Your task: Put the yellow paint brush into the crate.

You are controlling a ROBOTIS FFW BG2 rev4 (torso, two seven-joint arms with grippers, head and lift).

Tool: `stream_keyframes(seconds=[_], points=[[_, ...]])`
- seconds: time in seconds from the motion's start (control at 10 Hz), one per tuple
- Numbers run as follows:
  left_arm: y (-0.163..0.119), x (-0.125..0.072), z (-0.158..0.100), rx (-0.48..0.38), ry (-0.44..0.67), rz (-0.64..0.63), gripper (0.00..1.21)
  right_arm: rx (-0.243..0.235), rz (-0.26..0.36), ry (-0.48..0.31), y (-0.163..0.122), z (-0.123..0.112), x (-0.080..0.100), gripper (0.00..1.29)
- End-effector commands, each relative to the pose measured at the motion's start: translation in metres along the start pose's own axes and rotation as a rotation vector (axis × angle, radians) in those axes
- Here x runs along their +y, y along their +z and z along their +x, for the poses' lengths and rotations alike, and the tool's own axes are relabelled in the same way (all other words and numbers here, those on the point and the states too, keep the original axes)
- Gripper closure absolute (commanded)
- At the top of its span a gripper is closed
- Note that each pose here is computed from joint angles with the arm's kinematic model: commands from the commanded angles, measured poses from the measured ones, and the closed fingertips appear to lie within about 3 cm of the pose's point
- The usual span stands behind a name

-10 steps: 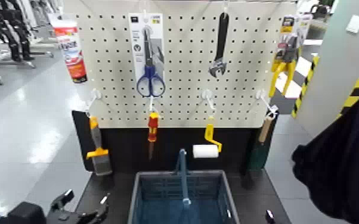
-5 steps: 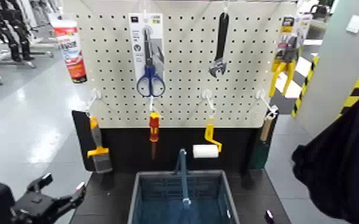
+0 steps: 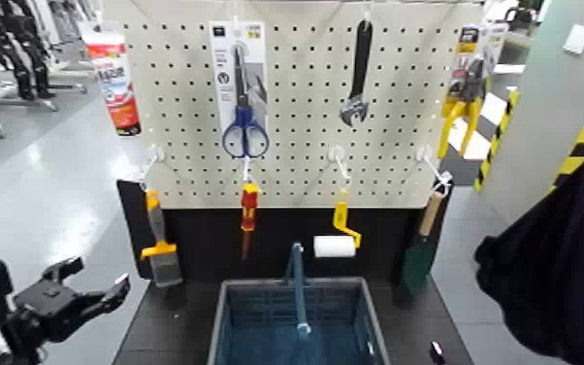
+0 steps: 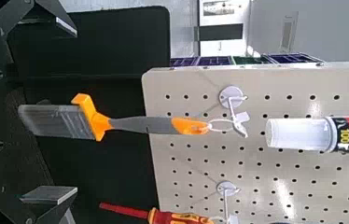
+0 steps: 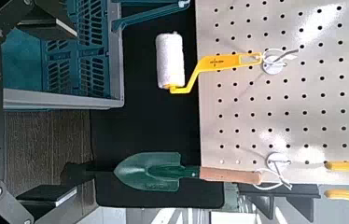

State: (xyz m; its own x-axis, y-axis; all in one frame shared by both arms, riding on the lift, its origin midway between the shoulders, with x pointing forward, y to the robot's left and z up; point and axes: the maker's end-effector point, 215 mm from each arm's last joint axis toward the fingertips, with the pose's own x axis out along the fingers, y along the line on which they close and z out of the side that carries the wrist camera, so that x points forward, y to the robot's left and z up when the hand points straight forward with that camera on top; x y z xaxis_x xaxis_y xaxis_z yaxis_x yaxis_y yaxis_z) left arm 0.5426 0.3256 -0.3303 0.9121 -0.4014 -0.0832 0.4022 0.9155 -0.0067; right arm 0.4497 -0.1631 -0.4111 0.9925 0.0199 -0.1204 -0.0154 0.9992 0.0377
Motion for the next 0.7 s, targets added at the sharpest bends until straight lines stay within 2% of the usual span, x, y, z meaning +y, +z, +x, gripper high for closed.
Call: stream_keyframes(seconds=[0.1,0.7], points=[[0.003,0.008,0.016,0.027,-0.053,0.011,0.12,-0.001,0.001,0.0,0.0,0.0,0.0,0.14],[0.014,0.005,0.051,0.054,-0.168,0.02,0.13,-0.006,0.003,0.003,0.002,0.002,0.001,0.14]])
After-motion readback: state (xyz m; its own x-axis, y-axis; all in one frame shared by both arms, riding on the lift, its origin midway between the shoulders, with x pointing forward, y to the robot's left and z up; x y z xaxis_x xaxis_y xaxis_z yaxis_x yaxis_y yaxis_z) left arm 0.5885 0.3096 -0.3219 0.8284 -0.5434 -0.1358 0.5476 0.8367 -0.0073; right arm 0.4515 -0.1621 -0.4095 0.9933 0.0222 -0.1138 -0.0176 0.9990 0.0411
